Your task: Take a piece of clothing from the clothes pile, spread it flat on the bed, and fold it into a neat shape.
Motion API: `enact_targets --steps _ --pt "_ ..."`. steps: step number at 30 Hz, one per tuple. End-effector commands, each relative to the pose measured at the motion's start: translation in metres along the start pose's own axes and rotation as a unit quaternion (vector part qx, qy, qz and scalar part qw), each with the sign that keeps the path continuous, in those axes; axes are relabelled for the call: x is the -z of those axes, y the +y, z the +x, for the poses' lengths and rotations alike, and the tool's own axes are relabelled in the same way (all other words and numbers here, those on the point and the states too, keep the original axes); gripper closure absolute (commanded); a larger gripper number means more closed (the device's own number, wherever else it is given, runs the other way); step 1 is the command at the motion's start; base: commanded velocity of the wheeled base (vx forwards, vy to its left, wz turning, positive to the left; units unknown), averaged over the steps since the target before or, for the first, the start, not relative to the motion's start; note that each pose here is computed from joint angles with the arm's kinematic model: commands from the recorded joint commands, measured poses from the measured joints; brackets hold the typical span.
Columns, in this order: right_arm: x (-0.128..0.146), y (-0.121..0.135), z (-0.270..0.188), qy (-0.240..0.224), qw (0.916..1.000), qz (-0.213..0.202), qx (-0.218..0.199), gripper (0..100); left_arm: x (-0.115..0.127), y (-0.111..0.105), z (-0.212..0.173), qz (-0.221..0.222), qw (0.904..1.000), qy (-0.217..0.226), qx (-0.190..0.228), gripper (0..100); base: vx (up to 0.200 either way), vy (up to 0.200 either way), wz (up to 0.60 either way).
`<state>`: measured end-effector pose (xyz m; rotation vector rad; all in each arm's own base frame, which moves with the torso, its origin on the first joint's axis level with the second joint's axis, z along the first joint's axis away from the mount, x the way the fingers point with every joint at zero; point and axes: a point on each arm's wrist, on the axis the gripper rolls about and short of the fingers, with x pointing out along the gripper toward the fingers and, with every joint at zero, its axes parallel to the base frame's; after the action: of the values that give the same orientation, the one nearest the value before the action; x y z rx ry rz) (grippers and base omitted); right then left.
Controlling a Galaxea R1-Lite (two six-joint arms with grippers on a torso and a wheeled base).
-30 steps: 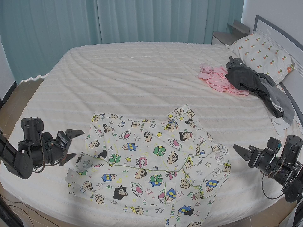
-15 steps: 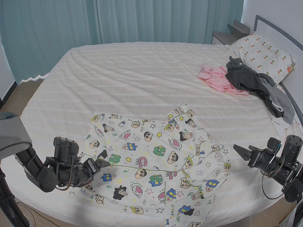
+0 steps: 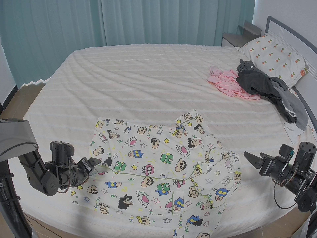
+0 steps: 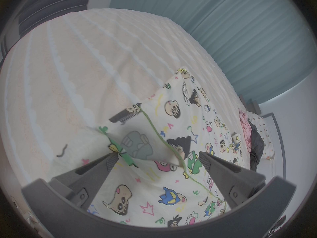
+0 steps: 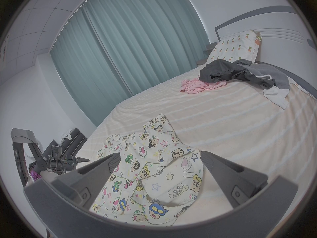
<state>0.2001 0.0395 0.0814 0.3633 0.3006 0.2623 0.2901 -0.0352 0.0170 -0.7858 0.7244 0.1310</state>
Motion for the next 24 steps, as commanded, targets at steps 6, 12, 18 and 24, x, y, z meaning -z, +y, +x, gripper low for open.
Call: enact_targets --steps 6,12,18,24 --pt "0.003 -0.001 -0.003 0.008 1.0 0.001 0.003 0 -0.011 0.024 0.014 -0.025 0.9991 -0.017 -0.031 0 0.0 0.0 0.0" --pt "0.003 -0.001 -0.003 0.008 1.0 0.0 0.004 0 -0.031 0.037 0.02 -0.048 0.9969 -0.058 -0.021 0 0.0 0.0 0.0" --pt "0.007 -0.002 -0.002 0.024 0.9997 0.004 0.008 0 -0.039 0.029 -0.016 -0.056 0.9961 -0.068 0.0 0 0.0 0.0 0.0" --pt "0.024 -0.002 0.002 0.088 0.9959 0.01 0.013 0 -0.017 0.019 -0.064 -0.096 0.9937 -0.045 0.038 0 0.0 0.0 0.0"
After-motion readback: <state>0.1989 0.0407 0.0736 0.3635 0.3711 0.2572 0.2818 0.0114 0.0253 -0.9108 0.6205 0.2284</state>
